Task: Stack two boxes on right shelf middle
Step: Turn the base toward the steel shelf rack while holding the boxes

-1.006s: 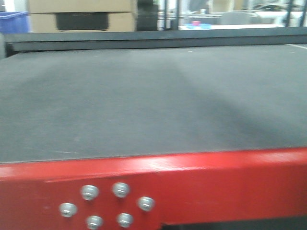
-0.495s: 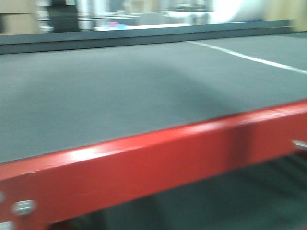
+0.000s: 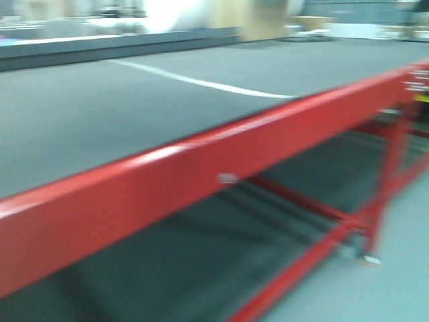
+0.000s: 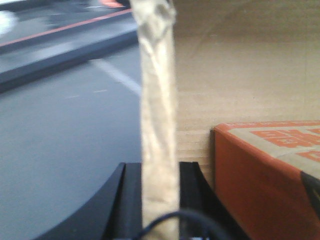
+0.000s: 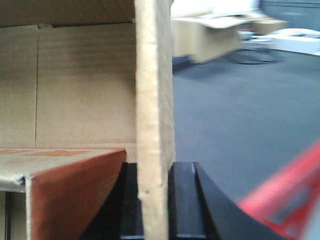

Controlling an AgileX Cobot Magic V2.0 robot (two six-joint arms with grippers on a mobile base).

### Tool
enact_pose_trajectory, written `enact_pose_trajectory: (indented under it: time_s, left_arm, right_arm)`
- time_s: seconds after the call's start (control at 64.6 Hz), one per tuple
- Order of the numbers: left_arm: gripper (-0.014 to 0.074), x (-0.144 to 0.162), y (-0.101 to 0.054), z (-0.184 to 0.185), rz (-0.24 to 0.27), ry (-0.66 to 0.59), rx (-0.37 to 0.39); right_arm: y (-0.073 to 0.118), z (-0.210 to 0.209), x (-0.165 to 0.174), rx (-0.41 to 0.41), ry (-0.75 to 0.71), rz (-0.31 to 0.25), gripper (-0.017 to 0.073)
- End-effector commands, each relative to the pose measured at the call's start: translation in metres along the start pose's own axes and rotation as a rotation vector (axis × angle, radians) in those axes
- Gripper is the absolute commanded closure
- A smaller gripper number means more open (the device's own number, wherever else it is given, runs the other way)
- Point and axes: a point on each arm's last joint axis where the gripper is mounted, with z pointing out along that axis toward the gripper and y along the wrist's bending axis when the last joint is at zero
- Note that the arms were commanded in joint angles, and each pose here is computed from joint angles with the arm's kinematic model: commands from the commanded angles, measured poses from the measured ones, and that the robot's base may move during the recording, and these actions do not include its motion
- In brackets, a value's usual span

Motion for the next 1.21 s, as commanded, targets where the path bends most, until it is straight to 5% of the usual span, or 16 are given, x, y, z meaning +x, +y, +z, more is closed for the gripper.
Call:
enact_pose_trajectory:
  time_s: [0.0,1.192]
  left_arm:
    - [0.0705,-0.0060,0.0046,-0.0063,0.002,-0.039,-0.011]
    - [0.0705,-0.0060,0.0046,-0.0063,0.002,-0.039,-0.011]
  right_arm:
    - [0.0003,-0.0102,-0.0167,-0.039,-0.117,-0.006,0.0712]
    - [0.0026,-0.0108,-0.0199,-0.065,-0.152,-0.007,0.0712]
